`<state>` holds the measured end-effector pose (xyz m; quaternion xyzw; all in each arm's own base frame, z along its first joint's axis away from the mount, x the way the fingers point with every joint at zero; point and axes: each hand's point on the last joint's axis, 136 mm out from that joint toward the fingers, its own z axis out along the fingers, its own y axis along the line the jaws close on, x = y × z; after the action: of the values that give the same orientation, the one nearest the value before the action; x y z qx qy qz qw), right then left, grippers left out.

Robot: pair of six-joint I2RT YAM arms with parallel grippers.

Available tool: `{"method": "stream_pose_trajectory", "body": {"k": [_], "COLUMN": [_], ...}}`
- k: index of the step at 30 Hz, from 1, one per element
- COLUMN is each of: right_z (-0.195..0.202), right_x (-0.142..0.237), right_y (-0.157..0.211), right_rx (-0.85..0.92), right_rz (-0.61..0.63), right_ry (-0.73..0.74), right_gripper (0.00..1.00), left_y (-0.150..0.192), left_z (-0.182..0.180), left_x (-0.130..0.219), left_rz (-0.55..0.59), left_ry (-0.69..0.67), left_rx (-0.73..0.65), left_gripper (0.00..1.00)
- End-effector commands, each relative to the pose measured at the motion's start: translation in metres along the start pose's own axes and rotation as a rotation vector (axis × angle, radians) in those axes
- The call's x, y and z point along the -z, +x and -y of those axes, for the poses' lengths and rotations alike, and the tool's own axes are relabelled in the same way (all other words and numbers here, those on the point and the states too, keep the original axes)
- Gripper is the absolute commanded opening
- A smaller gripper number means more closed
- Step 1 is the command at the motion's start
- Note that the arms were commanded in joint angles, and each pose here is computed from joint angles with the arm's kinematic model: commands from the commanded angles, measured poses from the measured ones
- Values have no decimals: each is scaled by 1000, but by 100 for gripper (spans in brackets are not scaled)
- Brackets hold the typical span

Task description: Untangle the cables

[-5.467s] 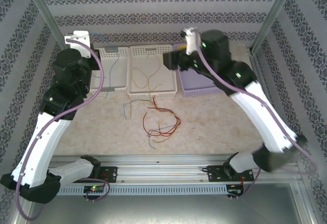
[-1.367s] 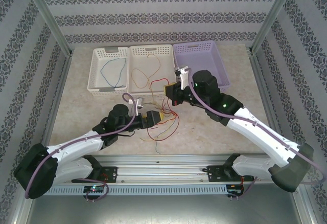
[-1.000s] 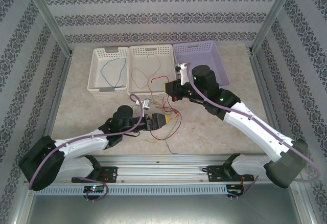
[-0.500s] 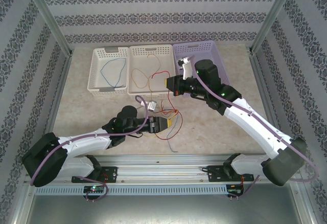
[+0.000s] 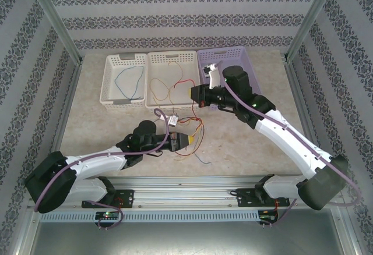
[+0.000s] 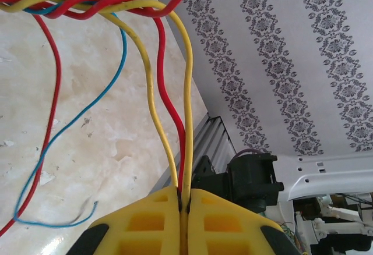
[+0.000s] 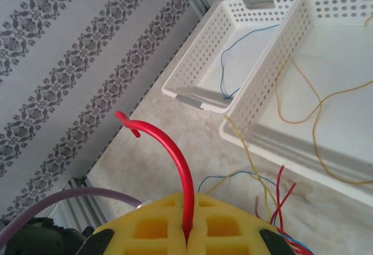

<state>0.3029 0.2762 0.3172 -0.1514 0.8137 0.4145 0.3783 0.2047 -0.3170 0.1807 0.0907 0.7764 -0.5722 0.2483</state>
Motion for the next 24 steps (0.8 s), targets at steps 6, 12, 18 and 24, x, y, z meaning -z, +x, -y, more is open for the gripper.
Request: {"method": "stream_pose_trajectory", "body": {"k": [6, 12, 18, 24], "right_z": [52, 102, 150, 177], "right_x": [55, 97, 133, 174], "right_y": [-51, -64, -56, -47], "right_rx": [-92, -197, -286, -345], "right_rz": [175, 306, 394, 494], "right_ry": [128, 265, 463, 634], "right_gripper": [0, 0, 0, 0], "left_y": [11, 14, 3, -1], "left_z": [8, 5, 18, 21], "left_x": [28, 68, 116, 149], "left_rz": [-10, 10, 55, 60], "left_ry": [-43, -143, -219, -341], "left_rx": [-82, -121, -181, -244], "left_gripper": [0, 0, 0, 0]}}
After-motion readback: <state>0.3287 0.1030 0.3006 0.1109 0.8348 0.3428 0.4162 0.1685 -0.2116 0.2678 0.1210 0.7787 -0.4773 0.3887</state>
